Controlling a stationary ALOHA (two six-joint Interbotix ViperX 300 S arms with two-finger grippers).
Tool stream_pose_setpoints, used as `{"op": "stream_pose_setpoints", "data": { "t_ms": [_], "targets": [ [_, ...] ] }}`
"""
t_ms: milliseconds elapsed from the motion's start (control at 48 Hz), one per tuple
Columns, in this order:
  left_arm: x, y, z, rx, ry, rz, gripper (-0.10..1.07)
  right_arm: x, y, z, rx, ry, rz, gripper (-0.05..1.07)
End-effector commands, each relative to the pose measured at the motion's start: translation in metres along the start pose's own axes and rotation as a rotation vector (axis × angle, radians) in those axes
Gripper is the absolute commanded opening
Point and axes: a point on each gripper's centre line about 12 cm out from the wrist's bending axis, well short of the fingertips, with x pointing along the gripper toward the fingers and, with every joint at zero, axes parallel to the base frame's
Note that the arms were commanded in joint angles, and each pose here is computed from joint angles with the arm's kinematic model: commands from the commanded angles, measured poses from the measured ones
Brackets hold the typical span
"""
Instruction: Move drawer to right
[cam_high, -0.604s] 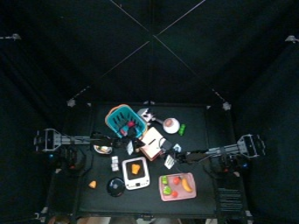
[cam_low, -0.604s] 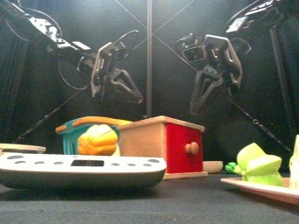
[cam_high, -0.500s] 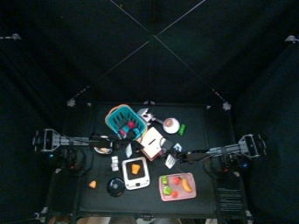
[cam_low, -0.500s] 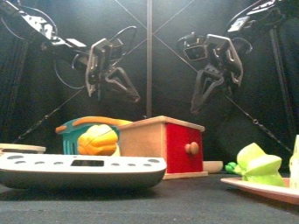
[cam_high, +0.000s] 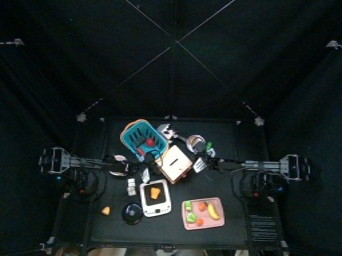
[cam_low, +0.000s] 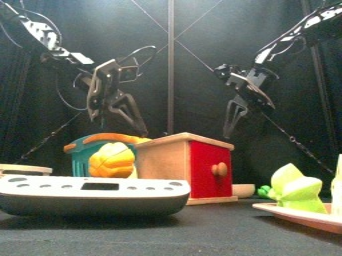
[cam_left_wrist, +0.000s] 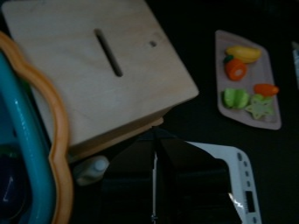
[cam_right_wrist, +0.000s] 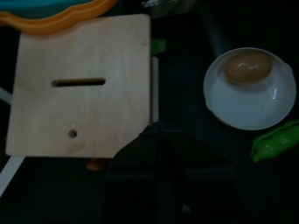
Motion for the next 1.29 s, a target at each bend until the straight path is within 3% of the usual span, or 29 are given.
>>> {"op": "stream_pose_setpoints", "data": {
  "t_ms": [0, 333, 667, 1271],
  "targets": [
    [0.003, -0.003, 0.011, -0.009, -0.023, -0.006, 0.44, 0.002, 0.0, 0.007, 0.004, -0.02, 0.011, 0.42],
    [0.016, 0.005, 0.012, -0.021, -0.001, 0.026, 0.44, 0.031, -0.005, 0.011, 0.0, 0.0, -0.007, 0.42],
    [0.024, 0.009, 0.018, -0.03, -0.005, 0.038, 0.44, 0.039, 0.002, 0.007, -0.003, 0.018, 0.01, 0.42],
    [0.031, 0.002, 0.034, -0.026, -0.033, 0.023, 0.44, -0.003, 0.033, -0.023, 0.008, 0.048, 0.131, 0.42]
  ]
}}
